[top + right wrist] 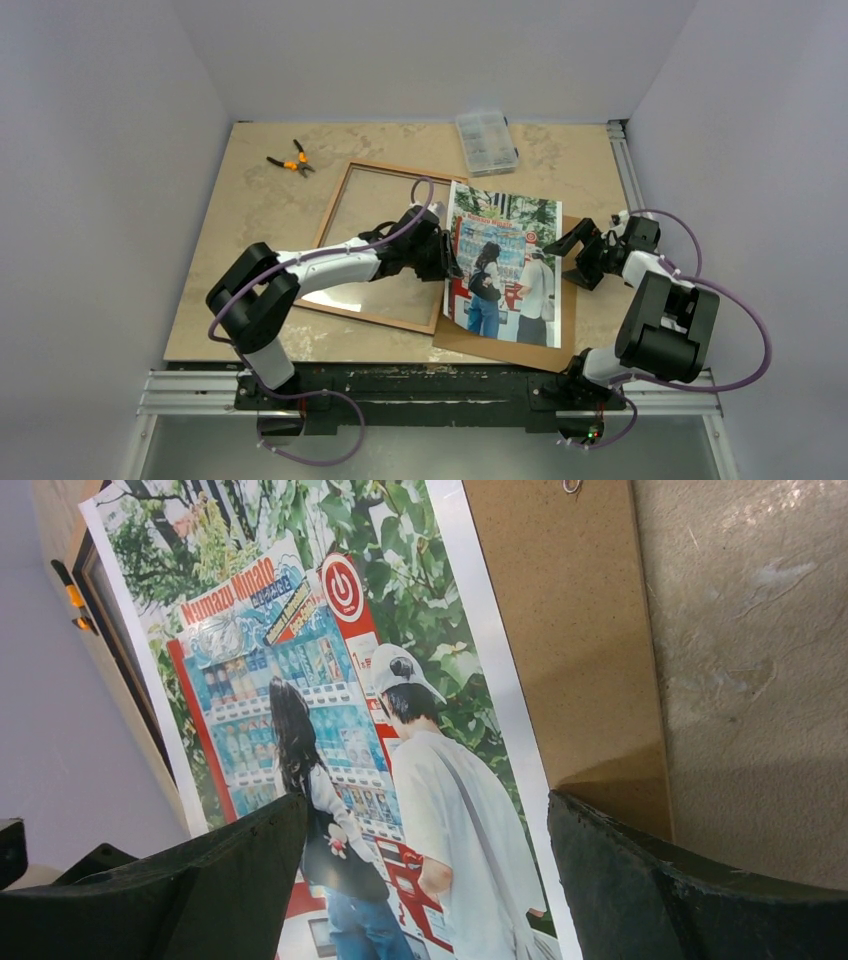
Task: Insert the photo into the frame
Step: Pick up the photo at the center of the board.
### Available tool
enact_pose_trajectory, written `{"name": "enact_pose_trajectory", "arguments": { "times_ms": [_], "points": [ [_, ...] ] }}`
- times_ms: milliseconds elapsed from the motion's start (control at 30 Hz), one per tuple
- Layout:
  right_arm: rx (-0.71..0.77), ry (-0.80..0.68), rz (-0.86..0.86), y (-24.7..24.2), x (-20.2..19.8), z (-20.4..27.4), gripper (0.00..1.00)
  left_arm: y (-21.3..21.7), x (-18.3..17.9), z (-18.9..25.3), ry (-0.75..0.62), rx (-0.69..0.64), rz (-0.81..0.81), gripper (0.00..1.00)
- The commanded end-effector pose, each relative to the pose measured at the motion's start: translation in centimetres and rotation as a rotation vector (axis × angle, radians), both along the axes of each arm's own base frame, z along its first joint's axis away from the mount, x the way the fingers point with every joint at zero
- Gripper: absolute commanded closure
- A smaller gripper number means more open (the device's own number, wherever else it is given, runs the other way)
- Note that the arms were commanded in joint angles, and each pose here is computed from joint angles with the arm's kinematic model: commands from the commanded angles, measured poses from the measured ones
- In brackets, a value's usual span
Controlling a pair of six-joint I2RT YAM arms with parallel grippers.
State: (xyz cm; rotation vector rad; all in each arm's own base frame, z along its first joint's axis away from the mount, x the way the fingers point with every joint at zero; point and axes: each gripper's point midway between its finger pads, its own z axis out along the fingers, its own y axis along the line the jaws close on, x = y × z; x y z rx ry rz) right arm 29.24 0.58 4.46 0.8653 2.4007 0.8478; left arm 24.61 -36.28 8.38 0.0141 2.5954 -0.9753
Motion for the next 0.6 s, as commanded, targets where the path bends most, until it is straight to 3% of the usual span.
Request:
{"name": "enact_pose_trajectory", "arguments": {
  "times_ms": [0, 100, 567],
  "points": [
    [-0.029, 0.115, 0.014, 0.4, -2.4, -2.2, 0.10, 0.2, 0.5, -0.5, -0.012, 0.065, 0.013, 0.79],
    [-0.031, 0.100, 0.023, 0.5, -2.2, -1.4, 0.10, 0.6, 0.4, -0.1, -0.024, 0.070, 0.015, 1.00],
    [-0.094, -0.004, 0.093, 1.3, -0.9, 4.1, 0.09, 5.0, 0.6, 8.6, -0.189, 0.042, 0.107, 1.00]
  ]
}}
